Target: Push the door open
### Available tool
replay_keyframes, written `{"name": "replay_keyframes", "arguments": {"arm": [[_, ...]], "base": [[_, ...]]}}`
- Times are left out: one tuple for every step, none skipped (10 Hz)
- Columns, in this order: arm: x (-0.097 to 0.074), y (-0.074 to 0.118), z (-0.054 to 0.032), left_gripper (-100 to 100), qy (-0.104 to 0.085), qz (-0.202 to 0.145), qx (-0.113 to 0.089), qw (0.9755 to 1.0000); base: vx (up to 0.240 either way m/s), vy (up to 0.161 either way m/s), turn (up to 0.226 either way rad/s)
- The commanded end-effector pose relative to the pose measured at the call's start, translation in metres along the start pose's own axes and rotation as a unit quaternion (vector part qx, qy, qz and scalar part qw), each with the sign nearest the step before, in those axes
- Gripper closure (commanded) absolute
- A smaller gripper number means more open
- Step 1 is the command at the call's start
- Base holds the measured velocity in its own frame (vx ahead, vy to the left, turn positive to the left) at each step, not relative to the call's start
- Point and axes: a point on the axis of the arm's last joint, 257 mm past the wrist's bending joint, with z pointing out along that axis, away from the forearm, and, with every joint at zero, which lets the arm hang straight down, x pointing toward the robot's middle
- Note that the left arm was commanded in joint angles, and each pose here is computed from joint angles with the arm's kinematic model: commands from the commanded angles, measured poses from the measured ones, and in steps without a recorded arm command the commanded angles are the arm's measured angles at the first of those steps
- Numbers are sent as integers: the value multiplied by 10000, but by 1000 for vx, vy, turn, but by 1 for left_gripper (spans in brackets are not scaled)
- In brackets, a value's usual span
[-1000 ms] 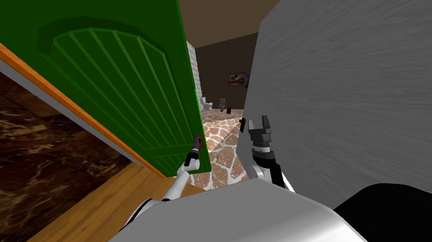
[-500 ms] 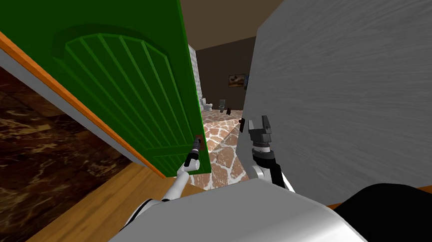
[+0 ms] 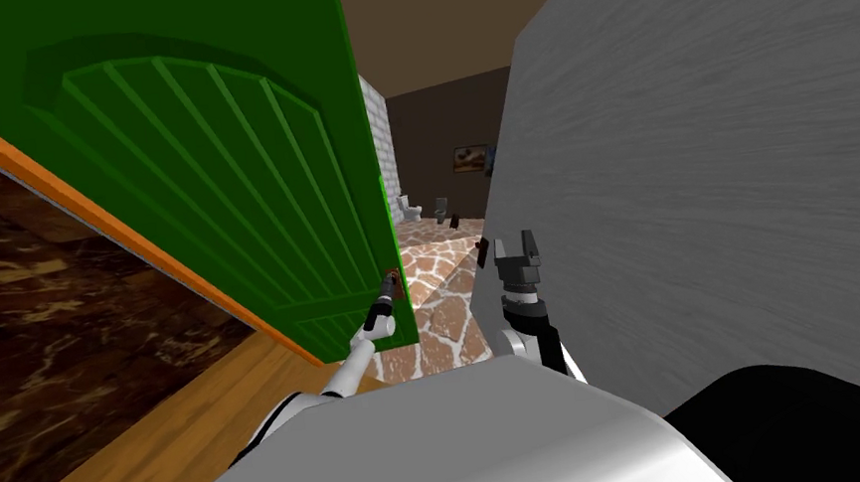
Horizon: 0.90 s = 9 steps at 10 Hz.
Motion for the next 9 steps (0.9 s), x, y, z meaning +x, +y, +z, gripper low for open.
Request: {"name": "replay_keyframes", "arguments": {"arm": [[-263,-76,21,100,-253,63,125,9996],[-265,-56,15,100,-254,67,104,9996],[-265,-57,16,100,-254,67,105,9996],[-354,-90,32,100,-363,87,143,9992],[-445,-104,42,100,-482,107,161,9987],[-490,-111,46,100,-542,116,169,9983],[-418,-83,21,-100,-473,51,118,9988],[-410,-78,22,-100,-469,39,108,9988],[-389,-68,24,-100,-460,10,87,9989]], "base": [[160,-39,1],[135,-27,-11],[62,-13,0],[70,-21,63],[143,-24,79],[153,-19,62],[-112,-54,62],[-240,-94,28],[-218,-70,29]]}}
